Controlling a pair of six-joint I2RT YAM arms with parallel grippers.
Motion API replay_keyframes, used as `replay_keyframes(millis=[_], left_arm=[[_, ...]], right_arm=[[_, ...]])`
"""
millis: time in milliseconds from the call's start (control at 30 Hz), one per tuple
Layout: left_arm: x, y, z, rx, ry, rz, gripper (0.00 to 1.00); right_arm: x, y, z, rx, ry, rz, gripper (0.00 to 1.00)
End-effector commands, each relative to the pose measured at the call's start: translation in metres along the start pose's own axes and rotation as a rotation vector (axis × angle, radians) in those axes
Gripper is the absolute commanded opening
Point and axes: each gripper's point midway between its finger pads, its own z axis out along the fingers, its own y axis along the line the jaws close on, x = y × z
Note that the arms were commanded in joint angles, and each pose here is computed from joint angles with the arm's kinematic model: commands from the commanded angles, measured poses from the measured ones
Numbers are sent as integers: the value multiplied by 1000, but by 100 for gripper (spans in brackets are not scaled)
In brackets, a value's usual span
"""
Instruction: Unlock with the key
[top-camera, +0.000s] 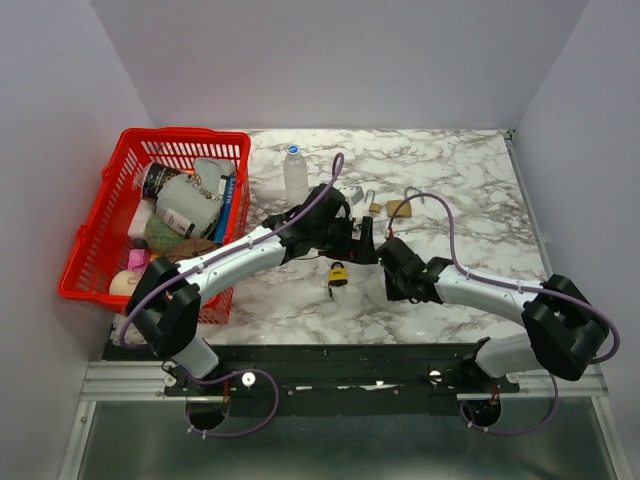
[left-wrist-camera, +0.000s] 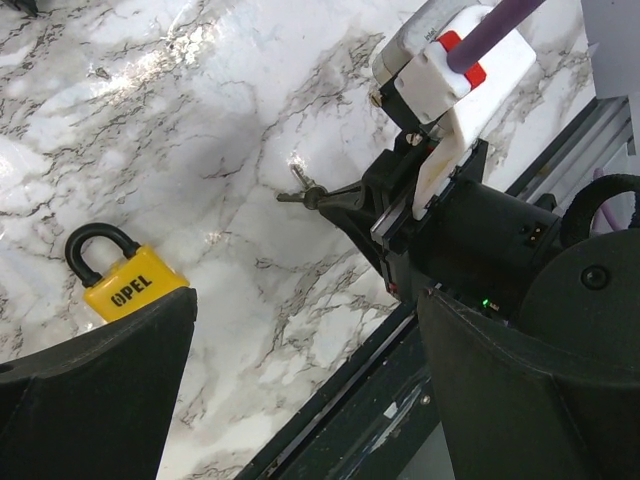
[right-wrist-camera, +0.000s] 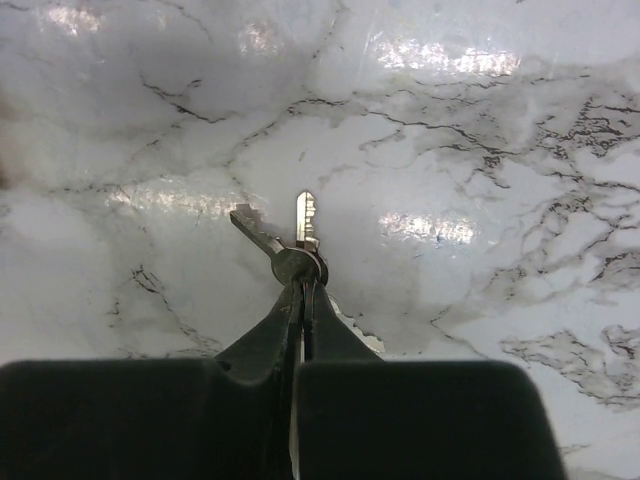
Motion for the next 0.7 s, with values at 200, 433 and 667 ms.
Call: replay_keyframes(millis=[200, 433, 667], left_arm=[[9, -16, -9, 137, -108, -94, 99], [7, -28, -29, 248, -249, -128, 98], [12, -43, -14, 270, -209, -133, 86]], right_arm=[[-23, 31, -34, -256, -172, 0, 1], [-49, 41, -82, -422, -354, 34, 1], [-63, 53, -118, -565, -479, 3, 1]])
